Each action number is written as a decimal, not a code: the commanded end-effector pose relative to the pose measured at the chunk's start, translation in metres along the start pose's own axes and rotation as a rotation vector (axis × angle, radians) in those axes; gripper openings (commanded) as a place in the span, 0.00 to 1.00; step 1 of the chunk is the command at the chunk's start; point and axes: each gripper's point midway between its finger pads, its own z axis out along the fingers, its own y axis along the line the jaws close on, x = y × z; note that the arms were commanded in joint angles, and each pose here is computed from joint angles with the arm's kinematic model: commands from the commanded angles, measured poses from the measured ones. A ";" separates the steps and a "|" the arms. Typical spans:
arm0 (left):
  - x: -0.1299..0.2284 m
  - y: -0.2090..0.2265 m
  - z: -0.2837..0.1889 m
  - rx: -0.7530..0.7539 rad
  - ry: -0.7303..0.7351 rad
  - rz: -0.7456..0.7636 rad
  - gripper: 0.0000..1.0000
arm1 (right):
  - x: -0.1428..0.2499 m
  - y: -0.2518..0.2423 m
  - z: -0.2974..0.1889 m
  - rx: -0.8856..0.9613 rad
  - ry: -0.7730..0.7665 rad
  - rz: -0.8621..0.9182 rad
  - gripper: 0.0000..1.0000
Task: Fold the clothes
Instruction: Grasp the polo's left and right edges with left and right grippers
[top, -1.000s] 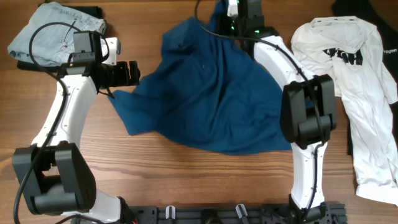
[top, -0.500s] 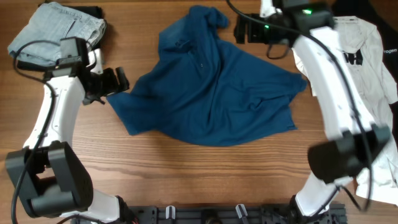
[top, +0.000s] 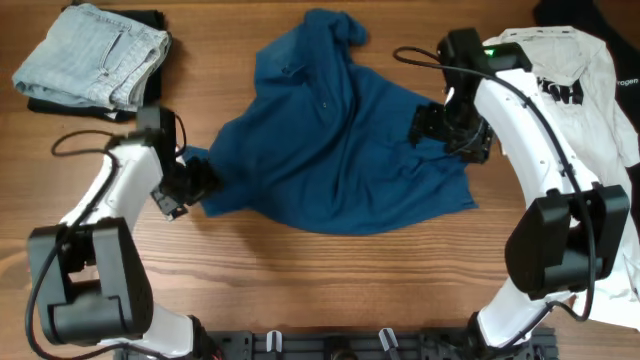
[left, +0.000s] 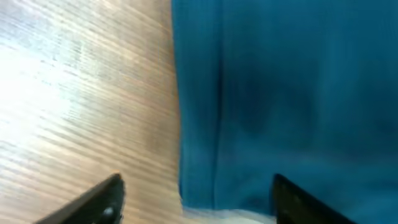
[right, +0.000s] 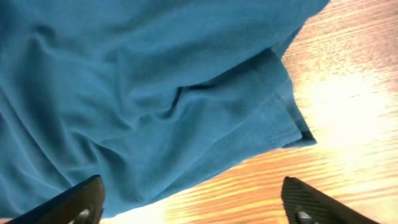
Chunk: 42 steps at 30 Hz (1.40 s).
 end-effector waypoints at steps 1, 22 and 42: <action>-0.020 0.013 0.014 -0.033 -0.096 -0.070 0.64 | 0.008 0.005 0.009 -0.040 0.047 -0.002 0.88; -0.040 -0.012 0.007 0.092 -0.170 -0.045 0.04 | 0.032 -0.045 -0.029 -0.131 0.032 0.108 0.79; -0.068 0.004 -0.031 0.110 -0.326 -0.112 0.04 | 0.034 -0.110 0.115 0.031 -0.090 0.379 0.45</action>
